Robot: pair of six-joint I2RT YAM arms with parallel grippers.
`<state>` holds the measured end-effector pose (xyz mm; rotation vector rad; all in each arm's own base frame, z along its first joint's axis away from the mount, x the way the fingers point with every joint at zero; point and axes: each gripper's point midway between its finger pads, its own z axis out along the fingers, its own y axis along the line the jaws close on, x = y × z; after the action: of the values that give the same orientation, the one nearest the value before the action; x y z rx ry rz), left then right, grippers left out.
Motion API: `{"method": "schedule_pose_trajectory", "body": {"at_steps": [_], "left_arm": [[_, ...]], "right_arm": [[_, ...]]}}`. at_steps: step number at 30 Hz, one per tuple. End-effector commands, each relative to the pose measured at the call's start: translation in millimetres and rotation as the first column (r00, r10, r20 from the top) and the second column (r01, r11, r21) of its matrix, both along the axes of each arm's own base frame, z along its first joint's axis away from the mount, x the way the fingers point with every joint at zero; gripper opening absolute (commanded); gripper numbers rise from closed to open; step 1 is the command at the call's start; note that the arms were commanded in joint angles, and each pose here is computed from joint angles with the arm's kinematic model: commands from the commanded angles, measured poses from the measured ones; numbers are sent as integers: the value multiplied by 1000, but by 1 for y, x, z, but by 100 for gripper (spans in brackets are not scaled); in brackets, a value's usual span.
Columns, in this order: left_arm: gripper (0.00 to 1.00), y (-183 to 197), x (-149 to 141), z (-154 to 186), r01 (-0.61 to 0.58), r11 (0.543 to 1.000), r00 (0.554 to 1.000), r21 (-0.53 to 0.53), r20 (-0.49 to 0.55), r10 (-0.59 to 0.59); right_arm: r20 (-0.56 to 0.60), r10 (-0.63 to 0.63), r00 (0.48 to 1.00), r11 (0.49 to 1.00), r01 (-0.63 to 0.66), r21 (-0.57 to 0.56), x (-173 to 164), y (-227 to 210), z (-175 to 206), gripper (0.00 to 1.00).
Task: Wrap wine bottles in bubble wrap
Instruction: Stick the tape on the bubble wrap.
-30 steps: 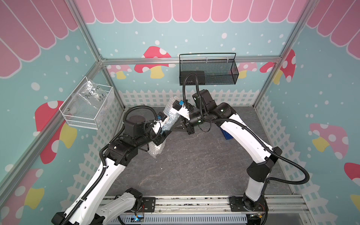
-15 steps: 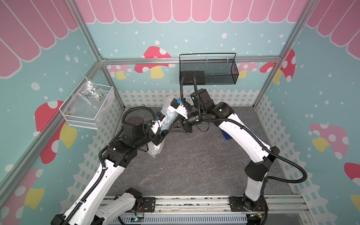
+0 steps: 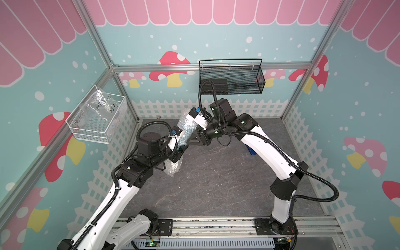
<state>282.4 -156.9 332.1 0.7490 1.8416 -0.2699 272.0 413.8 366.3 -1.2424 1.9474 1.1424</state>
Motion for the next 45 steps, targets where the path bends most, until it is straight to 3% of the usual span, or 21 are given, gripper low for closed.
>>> {"method": "schedule_pose_trajectory", "body": {"at_steps": [1,6,11,20,31,35,40,45], "left_arm": [[0,-22,-25,56,167,982,971,-90,186,-149],[0,-21,-25,55,164,982,972,-95,188,-144],[0,-18,-22,52,138,987,974,-84,192,-120],[0,-17,-20,52,131,988,976,-82,187,-113],[0,-13,-13,49,88,993,982,-76,176,-74],[0,-8,-5,48,41,997,984,-71,175,-28],[0,-7,-2,45,27,997,985,-75,173,-14],[0,-7,-3,43,28,997,986,-79,169,-14]], "right_arm": [[55,-109,992,994,109,15,36,12,-4,38],[34,-39,999,998,37,49,20,22,0,42],[57,61,996,994,-66,84,-5,18,17,40],[80,122,989,982,-132,132,-28,9,36,45],[54,115,992,974,-123,192,-36,28,45,52],[55,81,995,979,-90,184,-39,29,43,47],[83,43,996,980,-58,189,-40,21,52,33],[98,89,991,971,-109,213,-54,21,58,44]]}}
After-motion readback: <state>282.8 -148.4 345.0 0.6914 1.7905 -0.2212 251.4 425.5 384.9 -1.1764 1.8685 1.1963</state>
